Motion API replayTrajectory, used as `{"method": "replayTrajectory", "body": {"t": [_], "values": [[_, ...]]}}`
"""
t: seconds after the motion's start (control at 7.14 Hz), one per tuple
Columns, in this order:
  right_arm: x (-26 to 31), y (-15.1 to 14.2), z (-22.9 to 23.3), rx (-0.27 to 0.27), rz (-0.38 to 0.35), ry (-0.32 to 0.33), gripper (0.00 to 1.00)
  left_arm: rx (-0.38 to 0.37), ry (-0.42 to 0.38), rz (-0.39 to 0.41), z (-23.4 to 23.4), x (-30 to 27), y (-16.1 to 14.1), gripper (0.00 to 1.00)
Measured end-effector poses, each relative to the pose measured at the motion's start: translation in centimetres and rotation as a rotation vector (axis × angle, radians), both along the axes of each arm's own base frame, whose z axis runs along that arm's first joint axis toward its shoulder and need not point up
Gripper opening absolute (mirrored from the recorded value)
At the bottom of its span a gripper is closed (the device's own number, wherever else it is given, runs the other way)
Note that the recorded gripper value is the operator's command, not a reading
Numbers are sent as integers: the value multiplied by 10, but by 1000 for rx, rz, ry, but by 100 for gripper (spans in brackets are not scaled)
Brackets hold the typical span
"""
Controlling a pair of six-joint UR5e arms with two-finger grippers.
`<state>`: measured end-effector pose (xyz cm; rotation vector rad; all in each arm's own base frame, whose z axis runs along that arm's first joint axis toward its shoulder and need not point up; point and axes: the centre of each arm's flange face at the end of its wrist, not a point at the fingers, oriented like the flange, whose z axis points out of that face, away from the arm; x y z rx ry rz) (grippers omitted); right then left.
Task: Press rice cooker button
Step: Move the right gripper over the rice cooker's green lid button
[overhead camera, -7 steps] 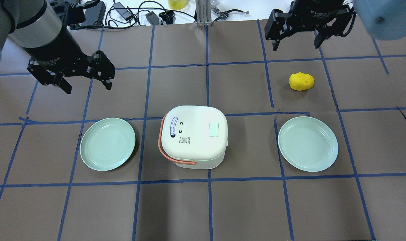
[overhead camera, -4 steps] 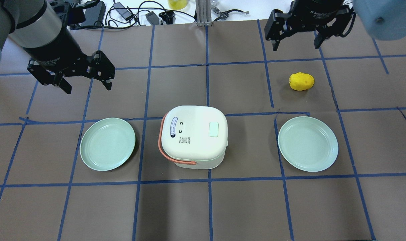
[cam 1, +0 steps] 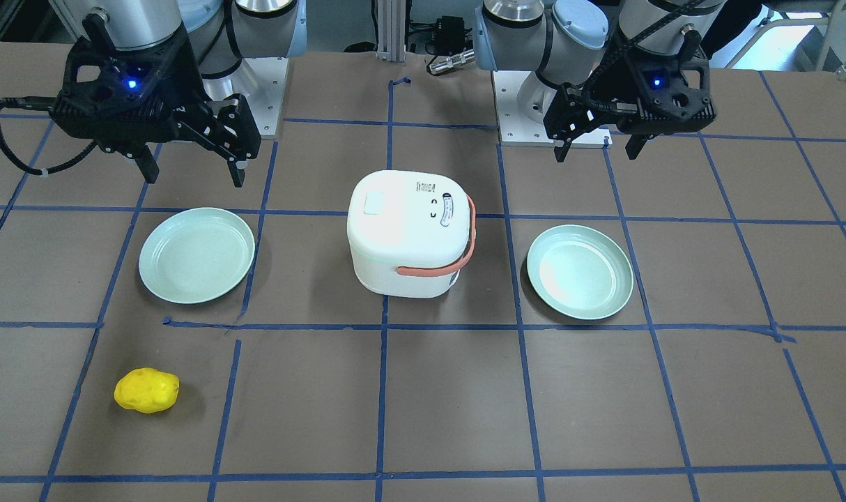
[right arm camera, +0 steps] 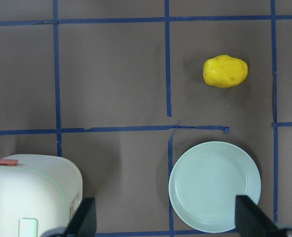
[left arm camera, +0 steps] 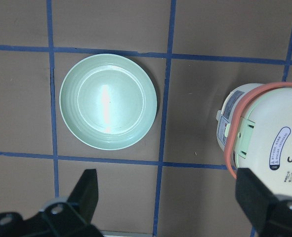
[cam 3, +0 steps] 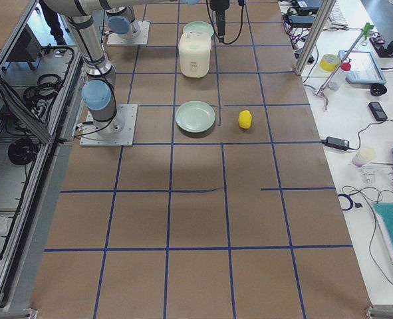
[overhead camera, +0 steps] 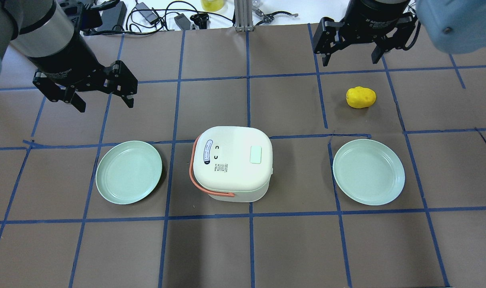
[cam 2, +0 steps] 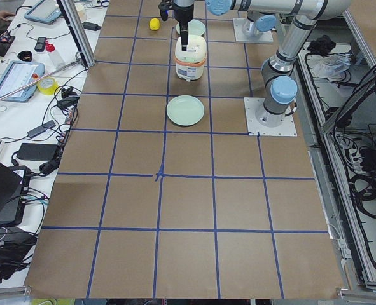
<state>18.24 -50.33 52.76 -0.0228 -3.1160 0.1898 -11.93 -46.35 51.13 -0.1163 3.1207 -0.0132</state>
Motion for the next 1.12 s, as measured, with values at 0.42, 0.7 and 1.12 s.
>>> {"method": "replayTrajectory", "body": {"t": [0.42, 0.7, 1.12], "values": [[47, 24, -38, 68, 15, -4, 99, 0, 0, 0, 0, 0, 0, 100], [82, 45, -70, 105, 33, 3, 89, 0, 0, 0, 0, 0, 0, 100], [124, 62, -114, 114, 31, 5, 7, 0, 0, 0, 0, 0, 0, 100]]}}
